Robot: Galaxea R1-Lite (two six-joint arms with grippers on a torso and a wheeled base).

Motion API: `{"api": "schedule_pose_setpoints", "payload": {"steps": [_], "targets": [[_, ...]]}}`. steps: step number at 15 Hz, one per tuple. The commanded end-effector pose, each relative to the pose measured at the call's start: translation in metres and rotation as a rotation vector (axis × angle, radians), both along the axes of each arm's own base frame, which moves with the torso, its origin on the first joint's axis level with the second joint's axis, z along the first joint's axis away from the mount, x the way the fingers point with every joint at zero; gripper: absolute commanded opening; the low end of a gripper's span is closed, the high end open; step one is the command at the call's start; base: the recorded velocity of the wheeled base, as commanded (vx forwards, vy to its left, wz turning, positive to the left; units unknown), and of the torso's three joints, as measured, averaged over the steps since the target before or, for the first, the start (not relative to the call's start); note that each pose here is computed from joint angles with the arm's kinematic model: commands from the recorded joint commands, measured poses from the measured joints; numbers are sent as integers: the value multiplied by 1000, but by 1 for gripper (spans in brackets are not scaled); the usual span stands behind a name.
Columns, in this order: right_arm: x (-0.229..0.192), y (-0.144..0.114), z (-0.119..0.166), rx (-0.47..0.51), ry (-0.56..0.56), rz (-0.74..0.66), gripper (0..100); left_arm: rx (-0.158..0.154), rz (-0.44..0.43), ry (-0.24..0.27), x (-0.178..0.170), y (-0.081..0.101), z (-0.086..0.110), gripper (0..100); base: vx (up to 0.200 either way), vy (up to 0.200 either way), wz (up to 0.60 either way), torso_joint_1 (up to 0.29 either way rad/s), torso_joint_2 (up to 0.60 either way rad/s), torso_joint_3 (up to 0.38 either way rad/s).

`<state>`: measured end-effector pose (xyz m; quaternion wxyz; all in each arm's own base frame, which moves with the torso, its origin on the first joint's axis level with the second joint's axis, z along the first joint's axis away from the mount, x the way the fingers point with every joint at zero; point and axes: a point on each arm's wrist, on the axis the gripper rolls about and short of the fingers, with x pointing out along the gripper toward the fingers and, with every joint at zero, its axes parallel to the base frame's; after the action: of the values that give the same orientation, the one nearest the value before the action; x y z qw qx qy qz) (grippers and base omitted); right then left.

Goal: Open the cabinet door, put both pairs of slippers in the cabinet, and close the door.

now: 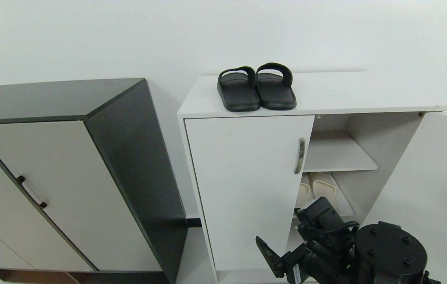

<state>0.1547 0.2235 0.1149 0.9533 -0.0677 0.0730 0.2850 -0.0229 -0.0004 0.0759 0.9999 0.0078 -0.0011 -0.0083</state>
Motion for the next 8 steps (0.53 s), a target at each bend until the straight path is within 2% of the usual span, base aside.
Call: {"api": "schedule_pose_setpoints", "payload": {"steps": [1,8], "targets": [[0,0,2,7,-3,1,100,0,0,2,0,0,0,0,0,0,0,139,-466,-325],[0,-2,4,16,-5,11,100,0,0,1,0,0,0,0,0,0,0,175,-486,-316]]}}
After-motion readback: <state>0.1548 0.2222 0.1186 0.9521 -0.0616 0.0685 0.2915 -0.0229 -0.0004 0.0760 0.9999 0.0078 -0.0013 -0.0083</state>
